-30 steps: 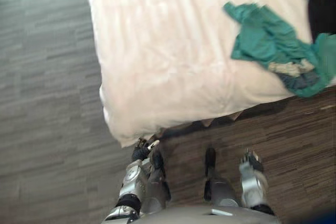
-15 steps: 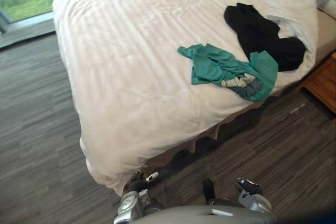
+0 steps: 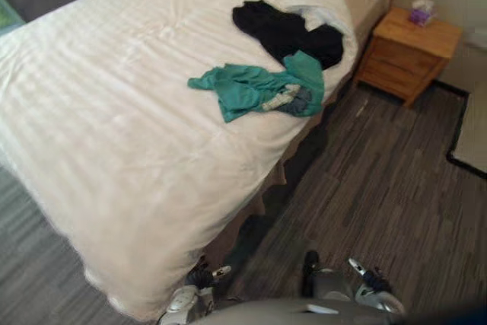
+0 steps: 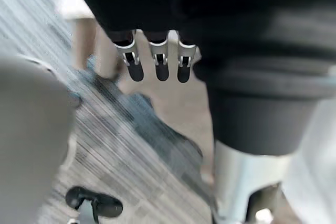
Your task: Tidy the bed and pick cloth on bed and put in laundry
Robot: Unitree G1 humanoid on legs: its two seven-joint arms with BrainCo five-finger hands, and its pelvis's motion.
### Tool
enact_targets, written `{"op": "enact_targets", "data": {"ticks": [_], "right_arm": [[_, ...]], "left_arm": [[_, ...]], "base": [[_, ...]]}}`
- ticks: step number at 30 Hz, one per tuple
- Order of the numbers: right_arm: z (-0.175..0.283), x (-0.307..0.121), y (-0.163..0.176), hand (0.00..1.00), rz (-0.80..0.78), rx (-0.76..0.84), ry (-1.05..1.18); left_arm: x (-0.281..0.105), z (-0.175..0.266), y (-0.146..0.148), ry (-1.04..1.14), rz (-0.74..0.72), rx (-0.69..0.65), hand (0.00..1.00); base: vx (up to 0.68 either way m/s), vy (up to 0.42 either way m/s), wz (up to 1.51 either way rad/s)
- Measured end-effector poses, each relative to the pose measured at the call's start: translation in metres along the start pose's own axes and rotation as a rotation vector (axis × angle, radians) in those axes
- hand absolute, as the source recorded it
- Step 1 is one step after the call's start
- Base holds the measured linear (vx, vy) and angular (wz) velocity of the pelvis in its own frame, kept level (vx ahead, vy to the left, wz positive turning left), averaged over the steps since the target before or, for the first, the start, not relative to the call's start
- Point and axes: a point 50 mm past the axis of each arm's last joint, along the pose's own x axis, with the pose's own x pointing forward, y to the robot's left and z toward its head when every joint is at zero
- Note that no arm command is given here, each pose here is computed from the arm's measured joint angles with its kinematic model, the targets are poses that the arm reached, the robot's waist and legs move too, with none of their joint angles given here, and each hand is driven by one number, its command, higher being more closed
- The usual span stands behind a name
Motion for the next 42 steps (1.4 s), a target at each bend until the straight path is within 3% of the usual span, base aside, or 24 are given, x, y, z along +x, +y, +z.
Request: {"op": "enact_targets", "data": {"ticks": [3, 6, 11, 18, 28, 38, 42], "right_arm": [[0.006, 0.003, 0.003, 0.0, 0.006, -0.017, -0.001], [-0.01, -0.002, -0.019, 0.0, -0.052, -0.019, 0.044], [-0.003, 0.001, -0.027, 0.0, -0.071, -0.035, 0.044], [-0.009, -0.001, -0.032, 0.0, -0.083, -0.069, 0.065], [0.014, 0.007, -0.028, 0.0, -0.067, -0.281, 0.009], [-0.008, 0.005, -0.024, 0.0, -0.068, -0.296, 0.119], [-0.009, 0.005, -0.021, 0.0, -0.055, -0.313, 0.119]], "left_arm": [[0.002, 0.009, 0.001, -0.026, -0.014, 0.013, 0.0], [0.0, -0.002, 0.008, 0.013, -0.005, 0.023, 0.0], [-0.001, -0.002, 0.018, 0.028, 0.017, 0.04, 0.0], [-0.001, -0.003, 0.012, 0.028, 0.007, 0.029, 0.0], [-0.002, -0.009, 0.002, 0.026, 0.031, -0.101, 0.0], [-0.006, -0.022, 0.015, 0.084, 0.068, -0.073, 0.0], [-0.004, -0.017, 0.013, 0.074, 0.056, 0.007, 0.0]], "base": [[-0.14, -0.092, -1.19], [0.06, -0.145, -0.63], [-0.07, -0.093, -0.98], [0.01, -0.064, -0.49], [-0.02, 0.079, -0.24], [0.0, 0.054, 0.08], [0.0, 0.0, 0.03]]}}
